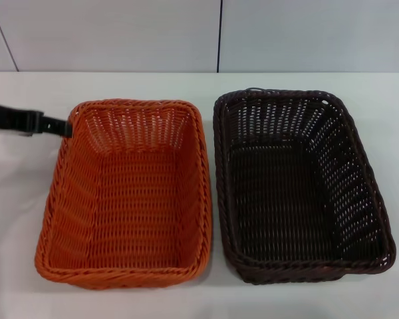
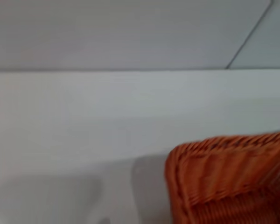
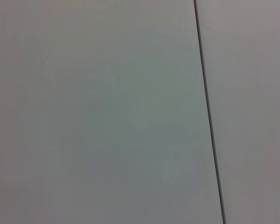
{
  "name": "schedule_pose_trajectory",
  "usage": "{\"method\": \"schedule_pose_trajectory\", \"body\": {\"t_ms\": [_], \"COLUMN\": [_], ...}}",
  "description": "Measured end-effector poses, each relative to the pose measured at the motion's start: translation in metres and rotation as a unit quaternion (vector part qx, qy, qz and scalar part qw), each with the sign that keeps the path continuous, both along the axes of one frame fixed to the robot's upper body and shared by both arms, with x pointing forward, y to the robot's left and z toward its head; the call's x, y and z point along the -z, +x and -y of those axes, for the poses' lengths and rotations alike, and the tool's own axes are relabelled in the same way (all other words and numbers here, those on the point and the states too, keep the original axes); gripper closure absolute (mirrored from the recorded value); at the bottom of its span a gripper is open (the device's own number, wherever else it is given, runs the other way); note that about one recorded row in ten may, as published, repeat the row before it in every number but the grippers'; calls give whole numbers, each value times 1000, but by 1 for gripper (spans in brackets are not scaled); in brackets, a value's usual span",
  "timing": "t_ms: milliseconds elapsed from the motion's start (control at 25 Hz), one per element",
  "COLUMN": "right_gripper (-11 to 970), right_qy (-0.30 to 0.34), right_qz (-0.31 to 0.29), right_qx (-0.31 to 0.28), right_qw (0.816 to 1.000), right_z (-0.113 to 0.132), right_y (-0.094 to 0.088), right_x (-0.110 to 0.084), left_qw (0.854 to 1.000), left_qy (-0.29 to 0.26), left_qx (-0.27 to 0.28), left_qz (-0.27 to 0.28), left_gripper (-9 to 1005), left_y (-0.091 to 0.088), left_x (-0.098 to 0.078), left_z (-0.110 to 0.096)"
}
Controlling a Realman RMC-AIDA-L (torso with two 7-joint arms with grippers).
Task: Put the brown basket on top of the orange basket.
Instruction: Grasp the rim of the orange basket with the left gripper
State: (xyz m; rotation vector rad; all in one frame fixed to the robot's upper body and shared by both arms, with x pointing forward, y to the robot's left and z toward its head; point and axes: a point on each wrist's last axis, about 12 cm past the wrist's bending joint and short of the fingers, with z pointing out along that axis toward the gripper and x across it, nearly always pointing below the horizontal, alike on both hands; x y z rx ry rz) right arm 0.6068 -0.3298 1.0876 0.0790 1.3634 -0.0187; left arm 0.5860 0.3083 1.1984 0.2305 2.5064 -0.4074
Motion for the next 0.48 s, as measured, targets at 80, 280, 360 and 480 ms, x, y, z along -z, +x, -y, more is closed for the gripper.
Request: {"method": "schedule_pose_trajectory", "body": {"t_ms": [80,280,360,480], "right_gripper": [382,382,382,382], "right_qy": [-2,-6,-6,-6], "right_qz": [3,9,9,10], "right_qx": [-1,-1,-2,-2], "right_qw": [1000,1000,1000,1000], "right_z": [0,0,0,-1], "right_y": [2,5,5,6], "right_x": [-2,-6,-7,-7], "left_qw": [1000,999,999,998], "left_qy": [-2,-7,-13,-19], "left_qx": [-6,-10,-10,-8], "left_qz": [-8,-32,-44,-60], "left_gripper": [166,170,178,197], "left_y": [-3,-8,-9,-10], "left_x": [6,19,25,33], "left_z": [-2,-4,-3,-1]}}
